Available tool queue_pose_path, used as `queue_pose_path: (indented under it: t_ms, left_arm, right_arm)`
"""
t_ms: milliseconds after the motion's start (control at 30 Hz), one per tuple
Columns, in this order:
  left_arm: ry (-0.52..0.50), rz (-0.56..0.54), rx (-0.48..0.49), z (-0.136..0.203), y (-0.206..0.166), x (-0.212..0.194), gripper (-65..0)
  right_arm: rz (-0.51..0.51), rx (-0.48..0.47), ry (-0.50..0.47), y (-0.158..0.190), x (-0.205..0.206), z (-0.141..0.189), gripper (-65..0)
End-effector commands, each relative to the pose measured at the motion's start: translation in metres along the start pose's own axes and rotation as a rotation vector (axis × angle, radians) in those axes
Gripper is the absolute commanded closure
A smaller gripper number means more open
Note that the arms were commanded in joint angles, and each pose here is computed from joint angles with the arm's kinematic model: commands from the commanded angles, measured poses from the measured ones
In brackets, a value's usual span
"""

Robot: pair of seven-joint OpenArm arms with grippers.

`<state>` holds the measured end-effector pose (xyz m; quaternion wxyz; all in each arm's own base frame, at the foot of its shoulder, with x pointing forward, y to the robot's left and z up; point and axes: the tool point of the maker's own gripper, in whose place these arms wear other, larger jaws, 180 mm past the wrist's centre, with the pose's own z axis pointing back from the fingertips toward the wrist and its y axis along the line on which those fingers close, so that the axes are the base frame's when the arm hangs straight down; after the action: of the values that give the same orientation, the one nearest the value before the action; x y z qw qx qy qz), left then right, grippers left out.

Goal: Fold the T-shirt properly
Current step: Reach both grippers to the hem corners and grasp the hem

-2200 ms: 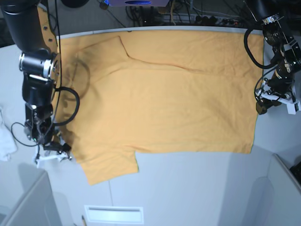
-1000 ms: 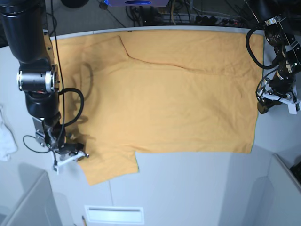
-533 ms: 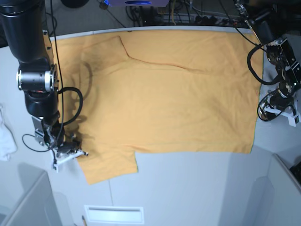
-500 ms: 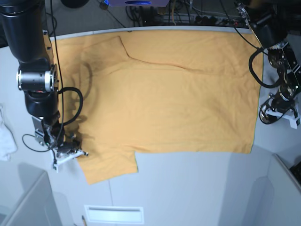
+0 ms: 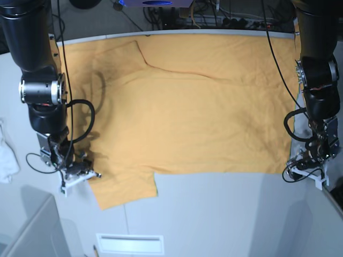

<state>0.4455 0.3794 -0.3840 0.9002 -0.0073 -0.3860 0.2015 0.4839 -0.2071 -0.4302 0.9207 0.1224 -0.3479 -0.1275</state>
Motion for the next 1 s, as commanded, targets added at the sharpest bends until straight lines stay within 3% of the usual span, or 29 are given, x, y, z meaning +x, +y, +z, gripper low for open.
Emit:
queue_pose_path:
  t_ms: [0,167,400,733,800,933,967]
  left_arm:
    - [-0.061,-0.023,0.001,0.003,-0.001,0.029,-43.9]
    - [-0.031,-0.097,0.017,-0.01,-0.011,0.02,-44.1]
    - [-0.016,-0.119,-0.091,-0.023,-0.059,-0.004,-44.1]
    - [0.03,-0.117,-0.087,-0.026,-0.057,-0.029,-42.3]
    - [0.037,-0.117,-0.086,-0.027,-0.055,-0.034,-35.2]
    - [0.054,-0.121,-0.08,-0.027,-0.05,-0.048,-3.3]
    - [0.049,-0.123,-0.083,-0.027,-0.051,-0.047,0.0]
  right_arm:
    - [0.009,0.009,-0.032,0.004,0.022,0.004,0.0]
    - [0.009,0.007,-0.031,0.003,0.022,0.004,0.0]
    - [0.009,0.007,-0.03,0.003,0.021,0.004,0.0]
    - [0.009,0.006,-0.032,0.002,0.022,0.004,0.0]
    - [0.009,0.004,-0.029,0.001,0.019,0.004,0.0]
    - [0.007,0.004,-0.03,0.001,0.019,0.004,0.0]
    - [0.007,0.004,-0.03,0.001,0.019,0.004,0.0]
